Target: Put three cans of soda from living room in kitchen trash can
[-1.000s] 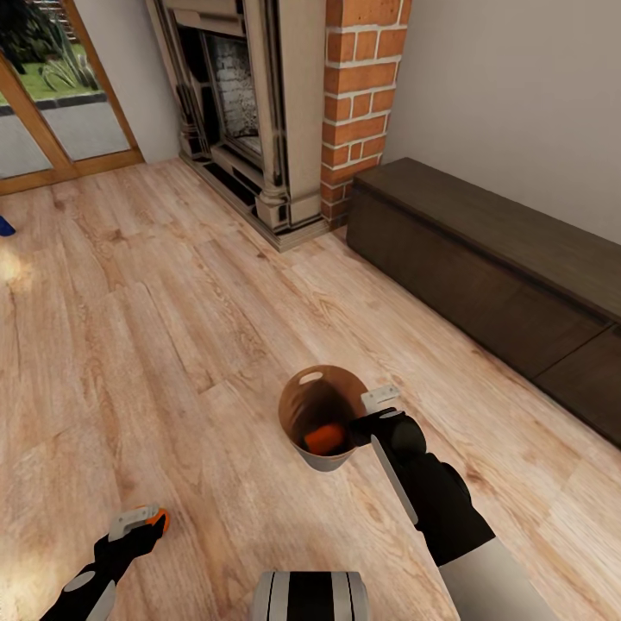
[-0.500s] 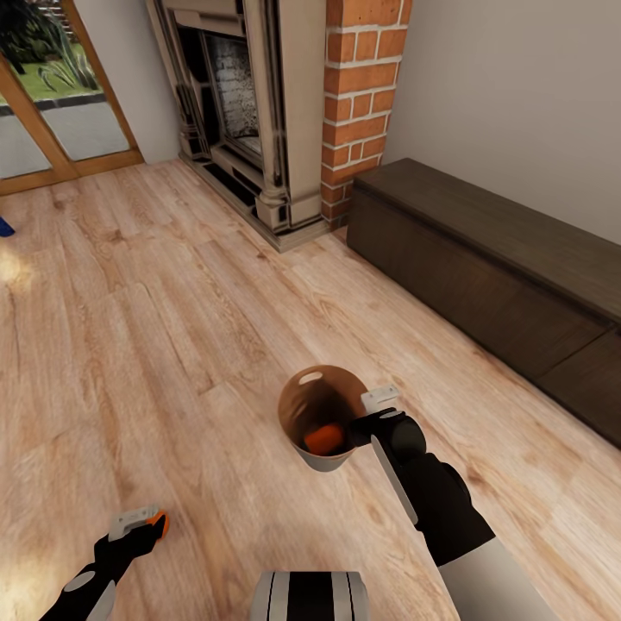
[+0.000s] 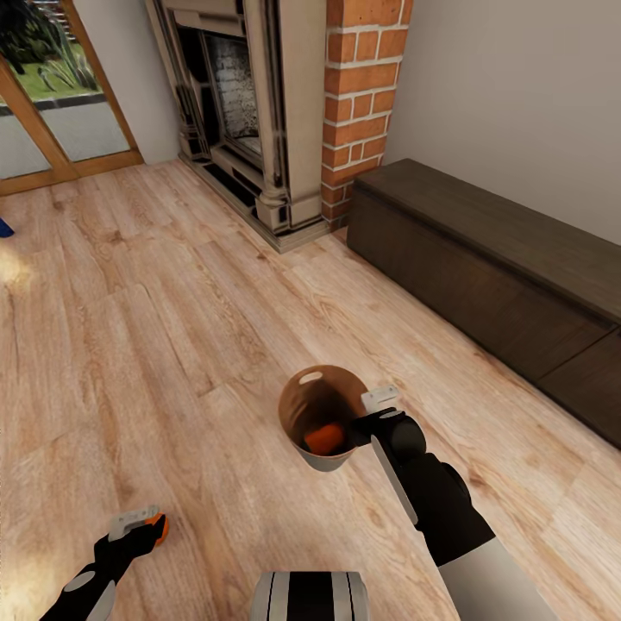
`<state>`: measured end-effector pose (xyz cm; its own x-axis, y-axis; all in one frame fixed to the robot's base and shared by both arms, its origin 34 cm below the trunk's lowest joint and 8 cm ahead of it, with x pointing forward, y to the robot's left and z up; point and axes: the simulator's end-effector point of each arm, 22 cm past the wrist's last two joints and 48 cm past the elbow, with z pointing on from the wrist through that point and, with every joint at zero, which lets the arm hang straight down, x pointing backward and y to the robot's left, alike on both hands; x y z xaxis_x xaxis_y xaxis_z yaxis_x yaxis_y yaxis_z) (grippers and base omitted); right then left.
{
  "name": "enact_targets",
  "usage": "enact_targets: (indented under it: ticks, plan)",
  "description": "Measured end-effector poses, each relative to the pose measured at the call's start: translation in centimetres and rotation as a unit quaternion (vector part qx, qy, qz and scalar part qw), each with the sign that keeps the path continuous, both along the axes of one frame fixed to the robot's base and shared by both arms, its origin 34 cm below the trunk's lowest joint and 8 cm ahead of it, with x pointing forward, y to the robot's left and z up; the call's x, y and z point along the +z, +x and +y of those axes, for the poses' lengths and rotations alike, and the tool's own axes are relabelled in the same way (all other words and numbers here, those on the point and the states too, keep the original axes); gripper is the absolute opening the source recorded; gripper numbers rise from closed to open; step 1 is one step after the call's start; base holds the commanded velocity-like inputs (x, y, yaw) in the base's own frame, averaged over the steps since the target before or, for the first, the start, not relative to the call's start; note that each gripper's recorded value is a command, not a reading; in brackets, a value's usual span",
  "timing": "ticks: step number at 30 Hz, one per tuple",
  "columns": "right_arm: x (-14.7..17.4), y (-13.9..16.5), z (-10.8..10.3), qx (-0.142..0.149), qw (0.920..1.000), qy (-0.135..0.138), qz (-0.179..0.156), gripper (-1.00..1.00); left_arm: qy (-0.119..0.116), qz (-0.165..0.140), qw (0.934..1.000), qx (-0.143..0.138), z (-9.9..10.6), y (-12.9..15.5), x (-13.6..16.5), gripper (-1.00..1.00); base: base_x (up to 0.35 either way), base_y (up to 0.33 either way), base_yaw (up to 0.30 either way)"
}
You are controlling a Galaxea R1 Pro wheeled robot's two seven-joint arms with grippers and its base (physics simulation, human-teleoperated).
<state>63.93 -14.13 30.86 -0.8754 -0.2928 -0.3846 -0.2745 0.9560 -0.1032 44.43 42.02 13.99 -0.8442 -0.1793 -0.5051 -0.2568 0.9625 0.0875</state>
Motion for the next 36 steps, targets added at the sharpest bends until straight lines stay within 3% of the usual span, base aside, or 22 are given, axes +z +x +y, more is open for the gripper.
enact_targets:
  ticks: [30, 36]
  plan:
    - [0.1, 0.0, 0.2, 0.0, 1.0, 0.003, 0.0, -1.0, 0.0, 0.0, 1.0, 0.0, 0.0, 0.0, 0.0, 1.0, 0.0, 0.014, 0.0]
    - [2.0, 1.3, 0.5, -0.002, 0.9996, 0.011, -0.026, -1.0, 0.0, 0.0, 1.0, 0.0, 0.0, 0.0, 0.0, 1.0, 0.0, 0.0, 0.0]
